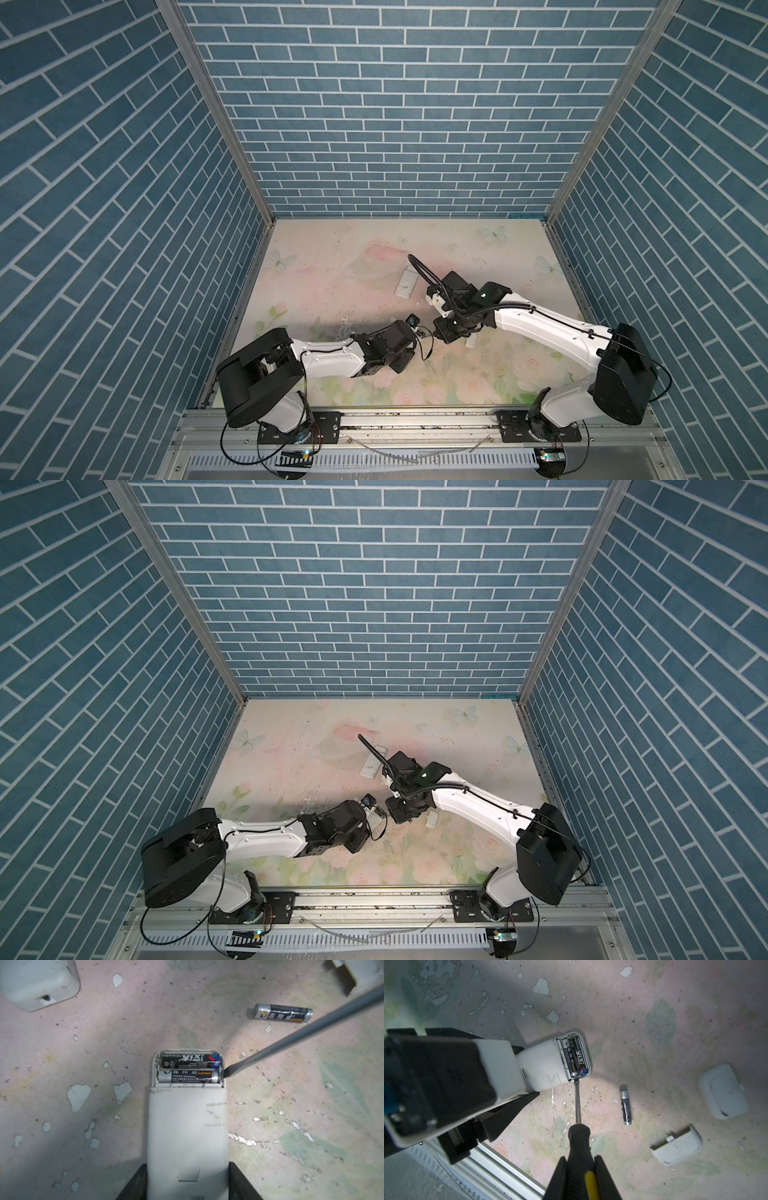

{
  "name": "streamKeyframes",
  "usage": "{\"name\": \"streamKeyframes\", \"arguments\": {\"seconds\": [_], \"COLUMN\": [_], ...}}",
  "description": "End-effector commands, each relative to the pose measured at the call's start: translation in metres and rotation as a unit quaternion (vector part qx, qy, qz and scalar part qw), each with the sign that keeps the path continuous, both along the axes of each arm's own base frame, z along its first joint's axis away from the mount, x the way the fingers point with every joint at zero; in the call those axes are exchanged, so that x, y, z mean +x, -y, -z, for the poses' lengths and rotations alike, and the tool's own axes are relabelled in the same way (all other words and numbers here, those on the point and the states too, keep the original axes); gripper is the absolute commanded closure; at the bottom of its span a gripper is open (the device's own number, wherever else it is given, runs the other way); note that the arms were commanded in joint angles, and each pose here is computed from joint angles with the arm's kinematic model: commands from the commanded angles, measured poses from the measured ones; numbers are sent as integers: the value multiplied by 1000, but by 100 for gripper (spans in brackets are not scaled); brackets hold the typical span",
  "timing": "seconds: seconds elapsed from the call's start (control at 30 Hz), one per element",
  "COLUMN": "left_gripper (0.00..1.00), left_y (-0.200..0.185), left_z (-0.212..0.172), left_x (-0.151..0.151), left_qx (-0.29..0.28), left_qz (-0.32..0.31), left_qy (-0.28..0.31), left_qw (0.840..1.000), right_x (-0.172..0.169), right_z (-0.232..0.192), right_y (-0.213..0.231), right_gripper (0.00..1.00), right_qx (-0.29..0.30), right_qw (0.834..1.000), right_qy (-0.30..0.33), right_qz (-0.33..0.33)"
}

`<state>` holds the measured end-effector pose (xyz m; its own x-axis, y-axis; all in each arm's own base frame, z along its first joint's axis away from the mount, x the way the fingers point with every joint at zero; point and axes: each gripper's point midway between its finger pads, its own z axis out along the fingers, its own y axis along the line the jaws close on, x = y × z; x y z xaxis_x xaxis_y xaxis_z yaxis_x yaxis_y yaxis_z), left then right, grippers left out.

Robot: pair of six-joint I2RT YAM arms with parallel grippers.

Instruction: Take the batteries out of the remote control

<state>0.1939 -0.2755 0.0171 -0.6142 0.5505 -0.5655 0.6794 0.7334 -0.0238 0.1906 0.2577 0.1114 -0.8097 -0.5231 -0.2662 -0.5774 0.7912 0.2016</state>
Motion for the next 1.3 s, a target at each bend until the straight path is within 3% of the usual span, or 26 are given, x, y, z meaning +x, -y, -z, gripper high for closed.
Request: {"name": "streamKeyframes", "arguments": {"seconds": [0.0,0.37,0.67,1.27], "left_gripper": [60,60,60,60], "left_y": [-12,-13,-13,-12], "left_z": [32,33,34,33], "left_x": [-37,-37,-37,-37], "left_qx": [47,48,49,46], "left_qz": [45,44,43,44], "left_qy": [-70,-71,-72,-70], "left_qw": [995,995,995,996], "right_x": [21,21,11,1], "right_z": [-19,-23,-37,-21], "right_y": [20,19,2,-9], "right_gripper": [100,100,100,100], "right_qx": [-30,-16,34,24], "right_qw": [998,998,999,1000], "right_qy": [49,47,29,8], "right_qz": [33,36,20,7]}}
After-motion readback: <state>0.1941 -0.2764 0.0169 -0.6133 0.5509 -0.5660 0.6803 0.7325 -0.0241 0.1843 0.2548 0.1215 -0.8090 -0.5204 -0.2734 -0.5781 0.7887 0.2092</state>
